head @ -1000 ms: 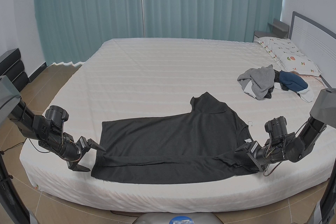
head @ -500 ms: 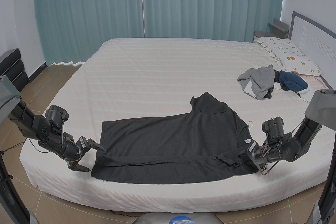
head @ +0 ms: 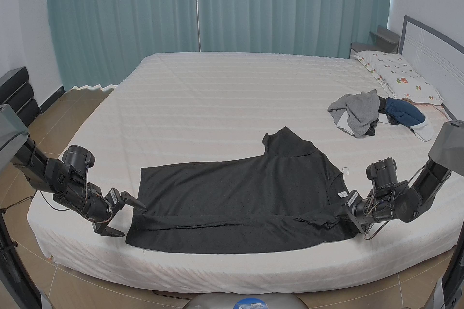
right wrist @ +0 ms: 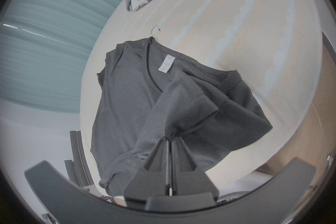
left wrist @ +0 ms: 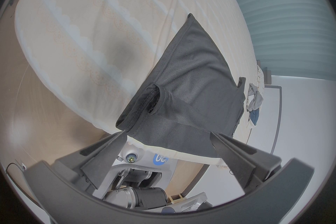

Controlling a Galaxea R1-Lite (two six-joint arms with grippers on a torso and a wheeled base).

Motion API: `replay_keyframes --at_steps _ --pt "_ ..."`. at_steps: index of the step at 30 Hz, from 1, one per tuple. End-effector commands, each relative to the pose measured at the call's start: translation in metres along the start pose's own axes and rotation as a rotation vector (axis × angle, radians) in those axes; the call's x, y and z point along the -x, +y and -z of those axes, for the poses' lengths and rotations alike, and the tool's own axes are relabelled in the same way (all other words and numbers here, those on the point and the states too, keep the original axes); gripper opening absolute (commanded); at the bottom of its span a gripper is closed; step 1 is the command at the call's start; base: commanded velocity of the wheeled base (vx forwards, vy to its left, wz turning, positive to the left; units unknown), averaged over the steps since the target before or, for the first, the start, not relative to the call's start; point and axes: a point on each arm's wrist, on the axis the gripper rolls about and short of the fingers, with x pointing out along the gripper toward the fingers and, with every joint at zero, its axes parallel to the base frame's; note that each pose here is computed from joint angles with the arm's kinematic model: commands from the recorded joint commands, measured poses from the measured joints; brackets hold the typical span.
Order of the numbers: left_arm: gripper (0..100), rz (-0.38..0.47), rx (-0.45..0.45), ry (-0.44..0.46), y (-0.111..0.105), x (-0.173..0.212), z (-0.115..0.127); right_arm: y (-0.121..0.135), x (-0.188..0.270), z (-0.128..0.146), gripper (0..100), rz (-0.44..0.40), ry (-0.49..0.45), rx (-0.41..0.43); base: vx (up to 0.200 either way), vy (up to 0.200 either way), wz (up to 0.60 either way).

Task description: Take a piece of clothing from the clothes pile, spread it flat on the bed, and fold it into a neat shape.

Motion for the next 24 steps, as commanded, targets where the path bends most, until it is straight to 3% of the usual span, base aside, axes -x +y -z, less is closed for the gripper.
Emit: replay_keyframes --at_steps 1,9,19,20,24 --pt "100 -0.001 0.002 0.001 0.0 0.0 0.0 0.005 0.019 0.0 0 -0.036 -0.019 0.006 0.0 0.0 0.0" --pt "100 -0.001 0.002 0.001 0.0 0.0 0.0 -0.006 0.024 0.012 0 0.001 0.013 0.01 0.0 0.0 0.0" --pt "100 -0.004 0.003 0.002 0.001 0.0 0.001 0.002 0.017 0.006 0 -0.018 0.0 0.01 0.0 0.0 0.0" --pt "100 -0.004 0.003 0.002 0.001 0.0 0.001 0.002 0.017 0.006 100 -0.018 0.0 0.011 0.0 0.0 0.0" --pt "100 -0.004 0.003 0.002 0.001 0.0 0.001 -0.003 0.02 0.017 100 0.001 0.032 0.033 0.0 0.0 0.0"
